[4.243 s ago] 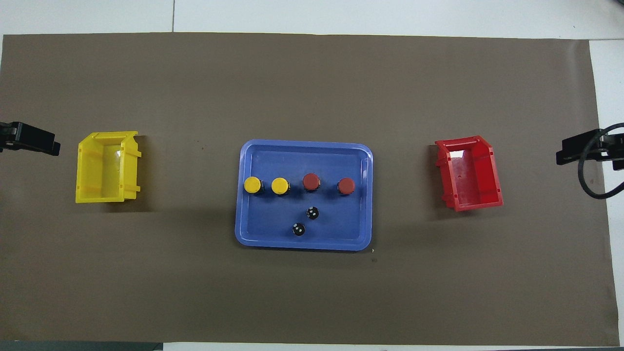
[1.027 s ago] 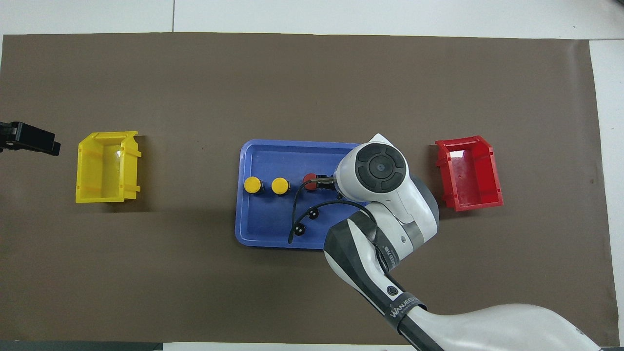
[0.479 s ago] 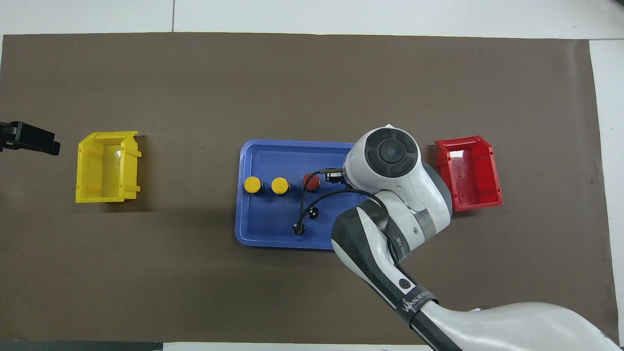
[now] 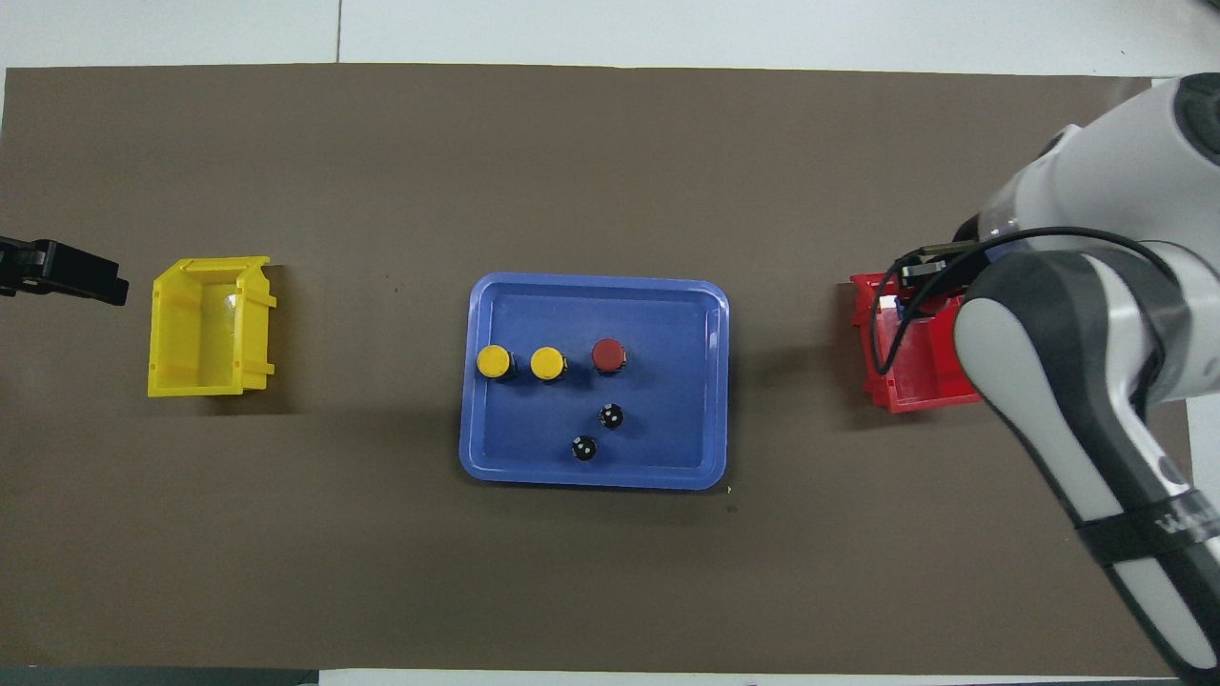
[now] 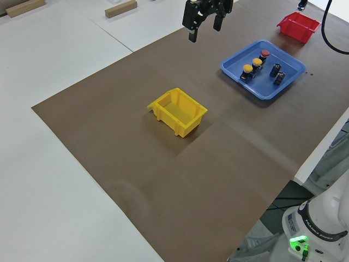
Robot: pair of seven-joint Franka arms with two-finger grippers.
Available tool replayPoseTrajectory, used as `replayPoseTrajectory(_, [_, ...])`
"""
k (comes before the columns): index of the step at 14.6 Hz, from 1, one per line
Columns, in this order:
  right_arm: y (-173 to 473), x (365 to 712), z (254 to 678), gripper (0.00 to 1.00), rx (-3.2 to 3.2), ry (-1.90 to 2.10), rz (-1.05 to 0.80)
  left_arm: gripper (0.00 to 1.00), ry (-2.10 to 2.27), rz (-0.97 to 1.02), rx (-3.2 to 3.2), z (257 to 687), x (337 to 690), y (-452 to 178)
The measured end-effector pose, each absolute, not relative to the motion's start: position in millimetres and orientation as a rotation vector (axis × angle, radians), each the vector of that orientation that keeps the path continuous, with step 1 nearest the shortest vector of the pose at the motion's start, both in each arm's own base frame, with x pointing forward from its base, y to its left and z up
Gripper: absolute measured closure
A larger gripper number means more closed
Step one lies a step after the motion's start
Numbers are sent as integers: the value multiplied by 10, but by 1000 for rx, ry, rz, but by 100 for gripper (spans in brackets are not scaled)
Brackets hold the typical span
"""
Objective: Sort red and yellow buttons by color
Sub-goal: 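Carry the red button into the red bin with the right gripper, then grasp a yellow button with the left gripper while the right gripper releases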
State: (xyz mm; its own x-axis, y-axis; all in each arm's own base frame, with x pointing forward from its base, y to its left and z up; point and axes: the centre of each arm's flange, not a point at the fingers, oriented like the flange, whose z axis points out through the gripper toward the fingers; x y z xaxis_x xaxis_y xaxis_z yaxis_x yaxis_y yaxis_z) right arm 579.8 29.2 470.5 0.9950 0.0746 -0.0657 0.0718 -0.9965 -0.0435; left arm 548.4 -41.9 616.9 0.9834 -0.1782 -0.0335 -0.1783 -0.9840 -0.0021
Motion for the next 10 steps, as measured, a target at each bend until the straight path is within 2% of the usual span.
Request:
replayPoseTrajectory(3, [117,5752,4457,59,-3094,-120,99,0,269,-84,-3137,6089,5465,-1098])
replayPoseTrajectory(6, [200,5641,4224,59,-3100,-139,69,0,212,-115,-3157,5610,5258,-2040])
replayPoseTrajectory(10, [188,5404,3920,59,-3084,-126,16,4,188,-69,-3162,4851,5059,-2742])
